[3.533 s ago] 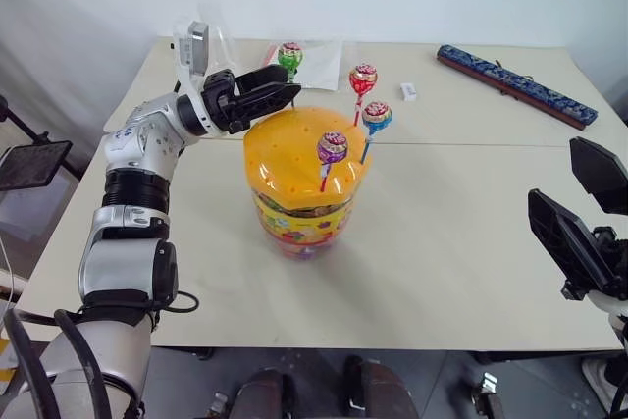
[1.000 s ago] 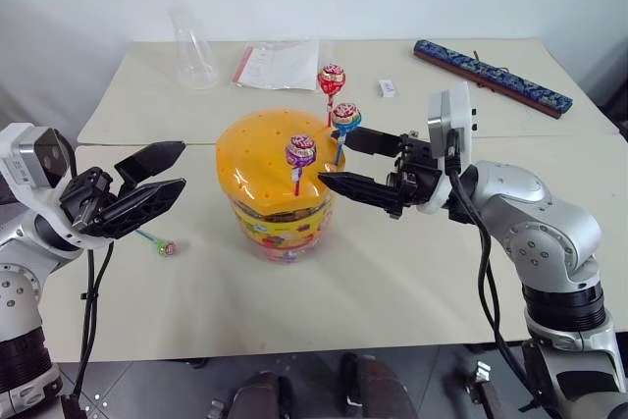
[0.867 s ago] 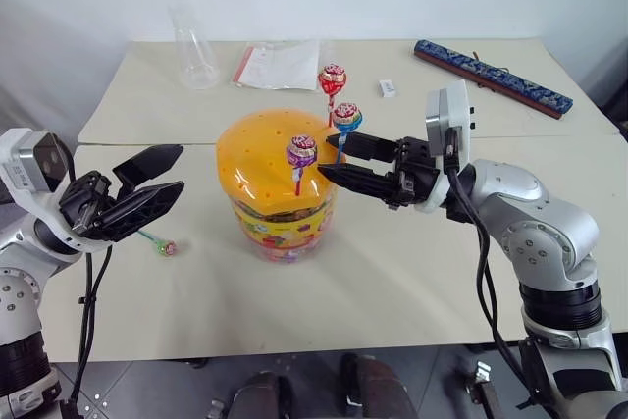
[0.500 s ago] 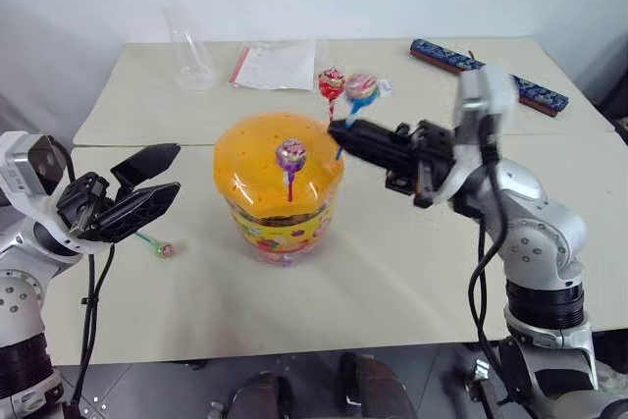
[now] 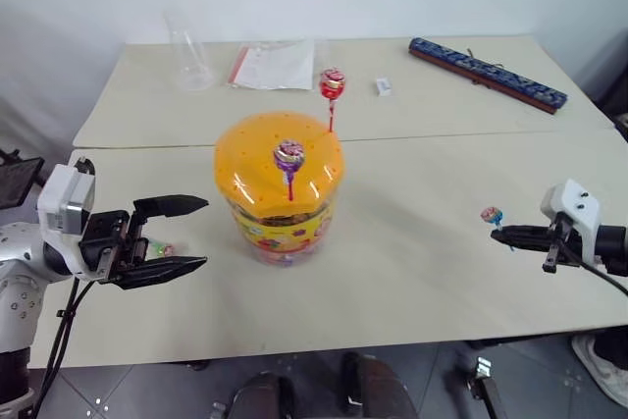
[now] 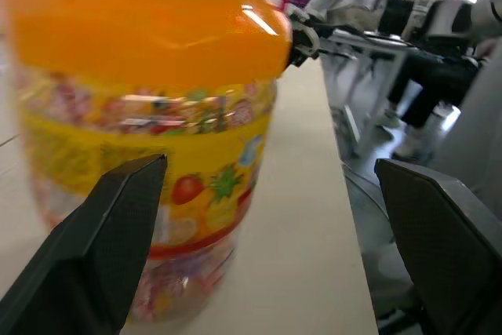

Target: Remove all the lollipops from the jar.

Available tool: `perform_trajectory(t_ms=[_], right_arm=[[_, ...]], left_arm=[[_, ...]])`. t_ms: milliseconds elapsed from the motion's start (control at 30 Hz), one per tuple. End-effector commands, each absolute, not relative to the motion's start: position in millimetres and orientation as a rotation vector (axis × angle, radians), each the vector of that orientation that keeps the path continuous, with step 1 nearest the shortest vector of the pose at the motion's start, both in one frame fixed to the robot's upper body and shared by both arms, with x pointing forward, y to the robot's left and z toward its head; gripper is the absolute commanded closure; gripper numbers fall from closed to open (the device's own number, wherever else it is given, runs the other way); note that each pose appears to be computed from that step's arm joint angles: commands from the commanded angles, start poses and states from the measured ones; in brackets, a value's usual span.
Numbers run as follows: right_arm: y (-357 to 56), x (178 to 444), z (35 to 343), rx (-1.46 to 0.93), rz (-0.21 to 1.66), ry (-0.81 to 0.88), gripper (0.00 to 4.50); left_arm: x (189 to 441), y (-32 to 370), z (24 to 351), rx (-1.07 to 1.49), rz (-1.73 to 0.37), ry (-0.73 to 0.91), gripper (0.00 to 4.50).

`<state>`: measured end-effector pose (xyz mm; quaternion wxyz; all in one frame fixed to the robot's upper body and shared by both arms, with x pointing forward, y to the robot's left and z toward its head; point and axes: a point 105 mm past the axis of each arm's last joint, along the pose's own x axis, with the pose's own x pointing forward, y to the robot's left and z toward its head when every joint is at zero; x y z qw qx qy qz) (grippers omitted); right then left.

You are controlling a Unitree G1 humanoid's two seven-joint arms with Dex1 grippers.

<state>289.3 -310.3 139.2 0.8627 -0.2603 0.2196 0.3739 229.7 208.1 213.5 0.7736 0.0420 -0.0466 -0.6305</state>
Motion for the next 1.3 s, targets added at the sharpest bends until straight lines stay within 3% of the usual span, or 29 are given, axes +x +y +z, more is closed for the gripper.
perform_trajectory(t_ms=[33,200,333,533,700,800,1033,1300], right_arm=[[-319.8,290.9,128.8,-0.604,0.769,0.476,4.45],[-313.2,288.0,129.8,-0.521,0.852,0.422,3.18],[-261.4,288.6,189.6,-0.403,1.034,0.034,1.84],[-172.8,264.4,257.6,-0.306,1.292,-0.296,1.84],[-122.1,242.7,288.4,-0.218,1.471,-0.415,1.84],[-90.1,233.0,292.4,-0.239,1.598,-0.422,1.84],[-44.4,233.6,288.6,-0.296,1.691,-0.39,1.84],[-15.5,243.4,288.4,-0.326,1.691,-0.37,1.84]], left_arm=[[228.9,205.6,220.3,0.127,-1.361,-0.162,0.0],[228.5,211.0,220.4,0.104,-1.332,-0.159,0.0],[227.9,223.8,223.8,-0.029,-1.276,-0.168,0.0],[232.3,238.1,247.1,-0.222,-1.19,-0.332,0.0],[232.0,231.9,249.8,-0.249,-1.202,-0.365,0.0],[233.0,227.2,247.2,-0.255,-1.21,-0.37,0.0],[236.7,223.1,244.8,-0.25,-1.223,-0.37,0.0],[241.8,214.8,247.3,-0.241,-1.244,-0.404,0.0]])
